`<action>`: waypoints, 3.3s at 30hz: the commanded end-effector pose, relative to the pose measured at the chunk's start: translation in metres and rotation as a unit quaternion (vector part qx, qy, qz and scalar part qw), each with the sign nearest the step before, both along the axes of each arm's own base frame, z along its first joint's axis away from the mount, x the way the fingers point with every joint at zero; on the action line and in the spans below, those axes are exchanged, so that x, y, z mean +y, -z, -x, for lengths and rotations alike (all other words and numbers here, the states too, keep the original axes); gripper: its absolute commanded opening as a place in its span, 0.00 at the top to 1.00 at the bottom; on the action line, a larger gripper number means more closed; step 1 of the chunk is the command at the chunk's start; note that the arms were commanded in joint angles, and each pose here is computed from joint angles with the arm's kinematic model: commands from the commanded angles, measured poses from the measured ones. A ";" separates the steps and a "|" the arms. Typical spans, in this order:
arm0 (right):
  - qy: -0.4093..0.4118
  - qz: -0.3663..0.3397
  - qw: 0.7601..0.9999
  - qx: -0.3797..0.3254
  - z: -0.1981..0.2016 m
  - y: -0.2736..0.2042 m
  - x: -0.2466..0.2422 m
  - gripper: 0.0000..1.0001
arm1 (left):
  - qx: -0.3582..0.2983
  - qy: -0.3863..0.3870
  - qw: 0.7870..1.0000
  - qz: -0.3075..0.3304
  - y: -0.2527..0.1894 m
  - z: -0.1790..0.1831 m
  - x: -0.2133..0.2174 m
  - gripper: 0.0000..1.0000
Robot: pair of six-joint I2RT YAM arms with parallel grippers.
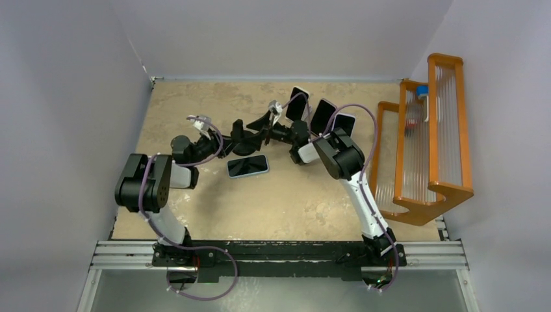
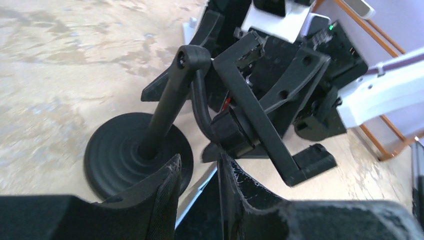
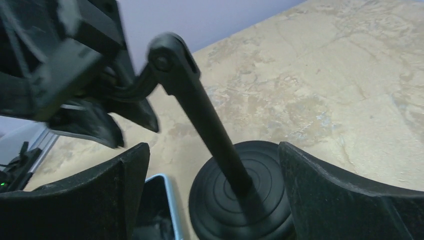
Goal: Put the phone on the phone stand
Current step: Place the phone stand at the center of the board, then adjust the phone stand at the center of the board.
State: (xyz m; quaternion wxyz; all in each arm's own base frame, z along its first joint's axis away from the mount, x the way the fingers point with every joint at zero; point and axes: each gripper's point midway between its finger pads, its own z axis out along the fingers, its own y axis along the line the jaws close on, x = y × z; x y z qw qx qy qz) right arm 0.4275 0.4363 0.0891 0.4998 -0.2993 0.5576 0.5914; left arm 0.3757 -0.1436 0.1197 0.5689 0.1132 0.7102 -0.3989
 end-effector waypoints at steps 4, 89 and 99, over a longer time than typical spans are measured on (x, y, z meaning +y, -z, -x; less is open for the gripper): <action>-0.004 -0.081 0.980 -0.181 0.042 -0.149 -0.045 0.01 | -0.082 0.145 0.986 -0.010 -0.002 -0.011 -0.026 0.69; 0.015 -0.038 0.979 -0.199 0.121 -0.215 -0.096 0.01 | -0.172 0.400 0.899 -0.052 0.002 -0.039 -0.079 0.55; 0.034 -0.042 0.983 -0.173 0.112 -0.213 -0.095 0.01 | -0.164 0.444 0.880 -0.038 0.011 -0.031 -0.100 0.76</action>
